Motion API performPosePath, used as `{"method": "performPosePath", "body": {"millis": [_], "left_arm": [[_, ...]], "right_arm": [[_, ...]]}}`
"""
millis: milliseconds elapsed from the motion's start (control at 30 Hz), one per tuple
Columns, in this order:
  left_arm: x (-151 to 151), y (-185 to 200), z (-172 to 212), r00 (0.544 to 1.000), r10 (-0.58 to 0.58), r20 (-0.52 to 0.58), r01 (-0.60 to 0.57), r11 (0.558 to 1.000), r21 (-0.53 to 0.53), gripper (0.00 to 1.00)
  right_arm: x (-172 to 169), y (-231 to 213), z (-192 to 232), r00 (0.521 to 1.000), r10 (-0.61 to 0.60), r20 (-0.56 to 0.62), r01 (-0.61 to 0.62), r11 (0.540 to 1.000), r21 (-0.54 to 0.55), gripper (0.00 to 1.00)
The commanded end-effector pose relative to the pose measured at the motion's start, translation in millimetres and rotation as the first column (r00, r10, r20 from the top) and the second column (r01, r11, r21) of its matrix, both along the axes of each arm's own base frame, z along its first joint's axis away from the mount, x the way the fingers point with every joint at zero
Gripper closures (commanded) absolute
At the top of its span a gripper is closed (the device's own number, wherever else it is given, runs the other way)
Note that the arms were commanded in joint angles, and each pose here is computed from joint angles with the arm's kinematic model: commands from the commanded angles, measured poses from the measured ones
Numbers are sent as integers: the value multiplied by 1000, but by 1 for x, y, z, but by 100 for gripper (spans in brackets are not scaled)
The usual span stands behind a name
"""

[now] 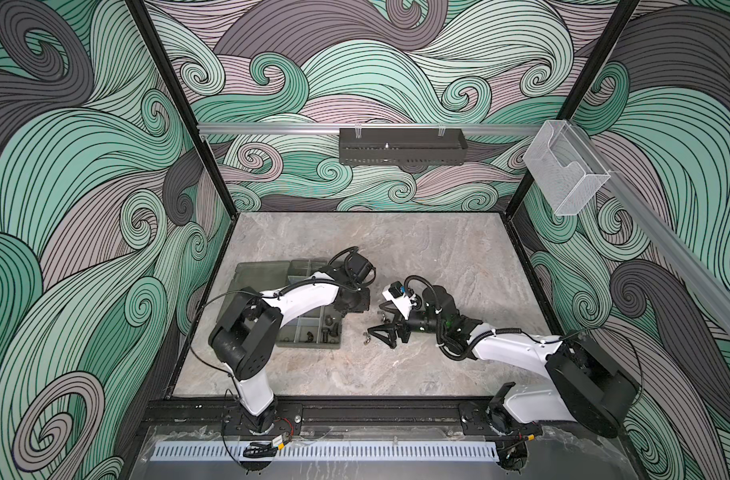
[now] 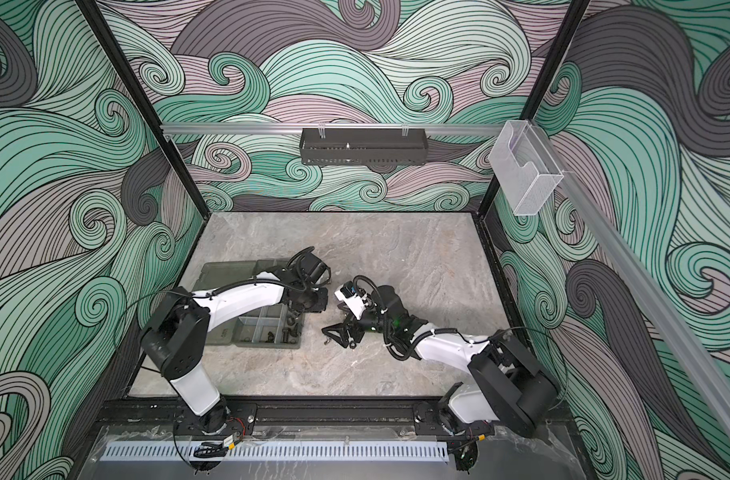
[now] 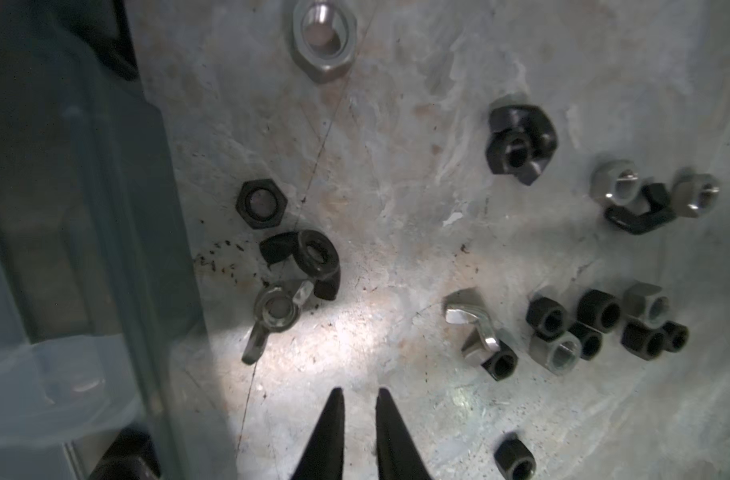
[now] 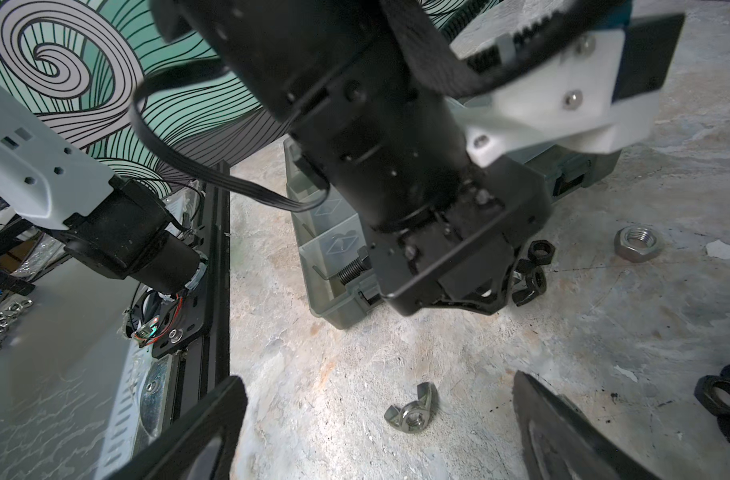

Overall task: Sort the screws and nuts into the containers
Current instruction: 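Return the left gripper to the pile and grasp another black wing nut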

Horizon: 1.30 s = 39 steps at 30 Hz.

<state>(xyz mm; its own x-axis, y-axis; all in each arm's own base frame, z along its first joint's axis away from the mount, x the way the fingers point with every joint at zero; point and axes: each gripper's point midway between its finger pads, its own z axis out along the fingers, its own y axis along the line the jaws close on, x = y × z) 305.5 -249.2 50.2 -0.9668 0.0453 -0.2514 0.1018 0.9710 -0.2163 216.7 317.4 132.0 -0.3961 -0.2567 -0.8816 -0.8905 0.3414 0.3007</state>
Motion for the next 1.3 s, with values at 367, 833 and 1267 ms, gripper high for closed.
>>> {"method": "performPosePath", "body": {"millis": [367, 833, 1267], "left_arm": [[30, -7, -14, 997, 74, 9, -74, 996, 41, 78], [36, 11, -20, 994, 110, 11, -110, 991, 74, 74], [44, 3, -24, 995, 100, -6, -99, 992, 74, 74]], "right_arm": [[2, 2, 16, 998, 5, 60, -7, 1000, 22, 1], [2, 4, 15, 998, 12, 56, -13, 1000, 20, 1], [2, 4, 14, 998, 13, 55, -13, 1000, 14, 1]]}}
